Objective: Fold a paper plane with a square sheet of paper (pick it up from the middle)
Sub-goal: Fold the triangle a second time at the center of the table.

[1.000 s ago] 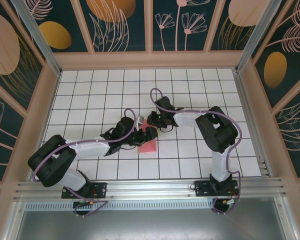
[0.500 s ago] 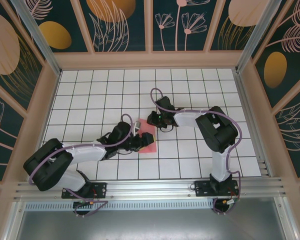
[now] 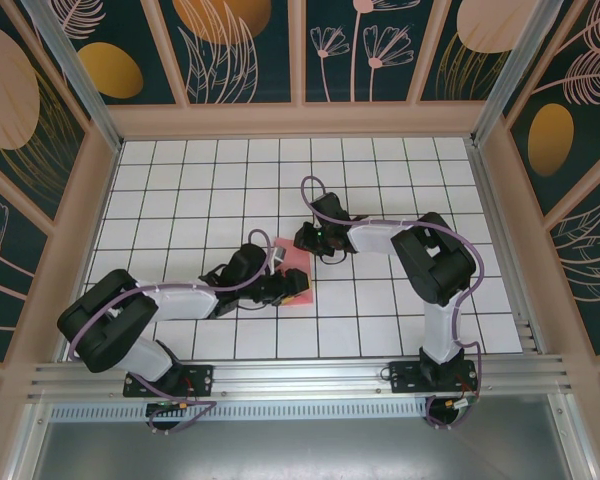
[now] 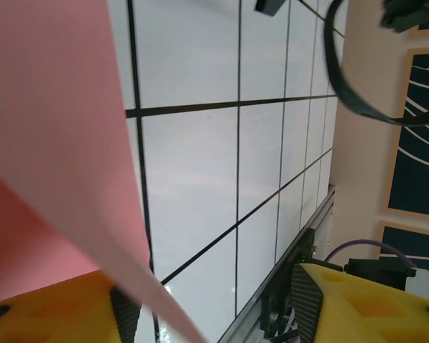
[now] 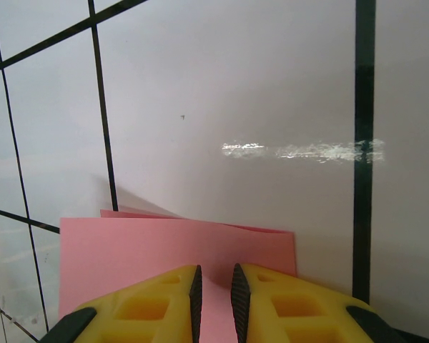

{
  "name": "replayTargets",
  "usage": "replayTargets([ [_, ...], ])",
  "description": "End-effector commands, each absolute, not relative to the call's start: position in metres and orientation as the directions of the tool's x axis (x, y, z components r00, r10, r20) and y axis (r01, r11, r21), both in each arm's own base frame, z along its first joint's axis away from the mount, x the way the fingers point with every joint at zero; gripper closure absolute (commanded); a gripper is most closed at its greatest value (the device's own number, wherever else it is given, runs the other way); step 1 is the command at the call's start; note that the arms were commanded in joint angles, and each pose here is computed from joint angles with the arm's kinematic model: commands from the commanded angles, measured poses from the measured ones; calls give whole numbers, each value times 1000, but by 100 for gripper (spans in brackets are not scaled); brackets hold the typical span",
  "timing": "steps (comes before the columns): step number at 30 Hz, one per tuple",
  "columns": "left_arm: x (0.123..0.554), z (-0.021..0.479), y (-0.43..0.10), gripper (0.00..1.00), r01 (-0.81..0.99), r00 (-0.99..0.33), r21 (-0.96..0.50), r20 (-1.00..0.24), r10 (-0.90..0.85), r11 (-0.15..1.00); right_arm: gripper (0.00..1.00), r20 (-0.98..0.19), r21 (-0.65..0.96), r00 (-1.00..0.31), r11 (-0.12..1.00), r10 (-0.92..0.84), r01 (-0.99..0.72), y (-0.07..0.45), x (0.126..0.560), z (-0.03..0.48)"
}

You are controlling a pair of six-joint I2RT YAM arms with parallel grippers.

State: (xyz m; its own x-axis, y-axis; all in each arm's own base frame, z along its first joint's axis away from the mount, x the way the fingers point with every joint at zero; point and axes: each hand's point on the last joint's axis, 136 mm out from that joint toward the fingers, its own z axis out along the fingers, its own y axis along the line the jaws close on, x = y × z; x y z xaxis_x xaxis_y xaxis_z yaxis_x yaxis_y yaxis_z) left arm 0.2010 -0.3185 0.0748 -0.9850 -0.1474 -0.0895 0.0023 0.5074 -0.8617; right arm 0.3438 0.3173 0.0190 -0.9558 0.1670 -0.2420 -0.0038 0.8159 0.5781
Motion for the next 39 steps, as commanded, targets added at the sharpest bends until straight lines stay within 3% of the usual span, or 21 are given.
replayTargets([
  [1, 213, 97, -332, 44, 56, -977, -888, -143, -159, 456, 76, -106, 419, -980, 901, 168, 109, 277, 310, -38],
  [15, 239, 87, -331, 51, 41, -958, -872, -173, -229, 488, 76, -107, 441, -983, 893, 152, 90, 280, 310, -32],
  [22, 247, 75, -319, 50, -4, -945, -860, -163, -283, 511, 75, -156, 527, -986, 849, 63, -29, 298, 317, 0],
  [30, 248, 57, -313, 58, -50, -944, -847, -133, -302, 530, 73, -237, 635, -972, 755, -12, -163, 317, 324, 51],
  [39, 248, 51, -308, 66, -72, -939, -838, -126, -321, 541, 73, -289, 637, -957, 747, 6, -188, 289, 310, 76],
])
